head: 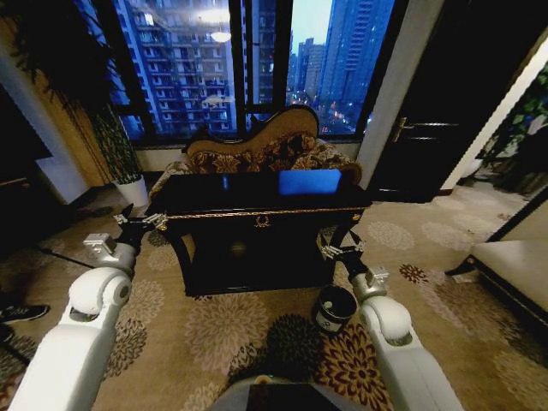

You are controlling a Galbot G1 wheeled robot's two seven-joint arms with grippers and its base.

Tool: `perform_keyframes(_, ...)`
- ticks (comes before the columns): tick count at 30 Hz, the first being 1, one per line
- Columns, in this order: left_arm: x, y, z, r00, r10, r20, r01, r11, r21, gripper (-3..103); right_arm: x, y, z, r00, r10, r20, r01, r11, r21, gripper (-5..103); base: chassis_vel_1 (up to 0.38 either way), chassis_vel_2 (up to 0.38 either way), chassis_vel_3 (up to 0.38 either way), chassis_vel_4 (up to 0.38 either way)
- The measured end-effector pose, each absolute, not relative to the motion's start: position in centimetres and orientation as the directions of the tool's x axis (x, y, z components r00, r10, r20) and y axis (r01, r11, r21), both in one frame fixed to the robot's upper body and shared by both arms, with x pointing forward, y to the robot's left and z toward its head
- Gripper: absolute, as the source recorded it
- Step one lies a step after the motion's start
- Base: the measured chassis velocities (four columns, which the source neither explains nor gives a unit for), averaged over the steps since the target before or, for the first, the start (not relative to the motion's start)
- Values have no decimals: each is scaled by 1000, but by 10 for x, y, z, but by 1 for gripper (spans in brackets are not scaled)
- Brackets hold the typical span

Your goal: Move to the front of the table and place the trash on the table into the trash bin.

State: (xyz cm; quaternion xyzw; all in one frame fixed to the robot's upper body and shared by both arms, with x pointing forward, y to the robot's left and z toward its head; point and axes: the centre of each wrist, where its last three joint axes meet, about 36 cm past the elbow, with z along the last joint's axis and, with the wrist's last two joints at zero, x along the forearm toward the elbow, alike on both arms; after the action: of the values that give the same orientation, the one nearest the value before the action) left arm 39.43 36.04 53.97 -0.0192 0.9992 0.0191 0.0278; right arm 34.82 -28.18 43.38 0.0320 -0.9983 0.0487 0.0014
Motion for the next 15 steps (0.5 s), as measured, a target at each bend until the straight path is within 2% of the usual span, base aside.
perform_keyframes(7, 397, 361, 542, -997, -34, -62, -37, 998, 43, 100, 348, -283, 427, -999, -51, -1, -51, 995, -89, 100, 80, -95, -87, 87)
perform_keyframes(15, 396, 362, 542, -997, -37, -60, -40, 998, 45, 100, 356, -288, 428, -999, -43, -13, -41, 995, -96, 100, 170, -168, -161, 167)
